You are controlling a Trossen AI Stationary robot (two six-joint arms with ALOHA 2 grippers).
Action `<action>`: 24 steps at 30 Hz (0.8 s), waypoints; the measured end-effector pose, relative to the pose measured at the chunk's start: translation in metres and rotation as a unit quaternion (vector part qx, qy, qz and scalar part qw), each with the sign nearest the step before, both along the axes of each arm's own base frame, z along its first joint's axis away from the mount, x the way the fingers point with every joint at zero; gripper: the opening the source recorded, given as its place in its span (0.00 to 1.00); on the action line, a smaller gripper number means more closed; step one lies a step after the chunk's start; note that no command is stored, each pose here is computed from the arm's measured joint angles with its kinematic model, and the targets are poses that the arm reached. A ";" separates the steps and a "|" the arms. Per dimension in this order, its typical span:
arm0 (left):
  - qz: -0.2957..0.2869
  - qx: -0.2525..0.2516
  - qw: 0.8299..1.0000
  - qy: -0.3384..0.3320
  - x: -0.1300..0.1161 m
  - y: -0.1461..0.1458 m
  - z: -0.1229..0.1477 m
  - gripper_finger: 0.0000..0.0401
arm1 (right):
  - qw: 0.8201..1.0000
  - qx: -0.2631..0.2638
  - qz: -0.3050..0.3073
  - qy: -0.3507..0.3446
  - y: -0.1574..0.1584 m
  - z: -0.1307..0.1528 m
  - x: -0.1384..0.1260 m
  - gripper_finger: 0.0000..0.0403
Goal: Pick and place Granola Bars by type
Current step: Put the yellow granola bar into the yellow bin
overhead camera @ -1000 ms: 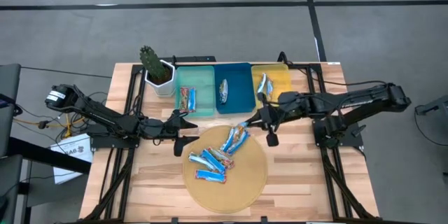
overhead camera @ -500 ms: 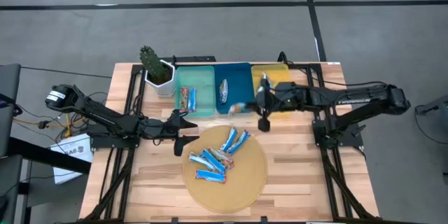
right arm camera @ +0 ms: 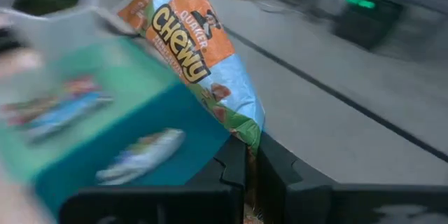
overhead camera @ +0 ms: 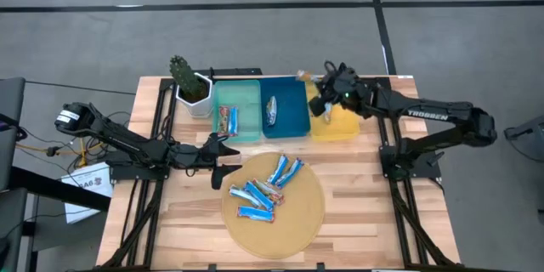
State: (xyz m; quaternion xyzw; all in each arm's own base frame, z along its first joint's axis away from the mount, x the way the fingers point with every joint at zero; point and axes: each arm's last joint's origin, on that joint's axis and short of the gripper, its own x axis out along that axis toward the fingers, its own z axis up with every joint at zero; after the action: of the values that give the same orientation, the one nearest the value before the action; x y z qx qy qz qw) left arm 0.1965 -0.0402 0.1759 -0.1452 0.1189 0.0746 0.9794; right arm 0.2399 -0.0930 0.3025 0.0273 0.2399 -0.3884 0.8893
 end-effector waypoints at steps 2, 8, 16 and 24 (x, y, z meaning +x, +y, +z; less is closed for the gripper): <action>0.000 0.000 1.000 0.000 0.000 0.000 0.000 0.62 | 0.999 -0.003 -0.038 0.007 -0.009 -0.001 -0.005 0.01; -0.001 0.003 1.000 0.001 0.000 0.000 0.000 0.62 | 0.994 0.013 -0.108 -0.011 -0.032 -0.002 -0.017 0.01; -0.001 0.006 1.000 0.013 -0.001 0.000 -0.002 0.62 | 0.987 0.042 -0.151 -0.027 -0.042 -0.005 -0.025 0.01; 0.002 -0.002 1.000 0.020 -0.001 0.000 -0.004 0.62 | 0.969 0.109 -0.215 -0.046 -0.043 -0.031 -0.035 0.01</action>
State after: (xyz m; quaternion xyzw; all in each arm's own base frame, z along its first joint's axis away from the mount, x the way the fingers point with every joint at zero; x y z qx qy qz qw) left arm 0.1954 -0.0399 0.1721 -0.1459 0.1379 0.0787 0.9765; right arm 0.2054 -0.1357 0.2717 0.1931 0.2277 -0.5405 0.7866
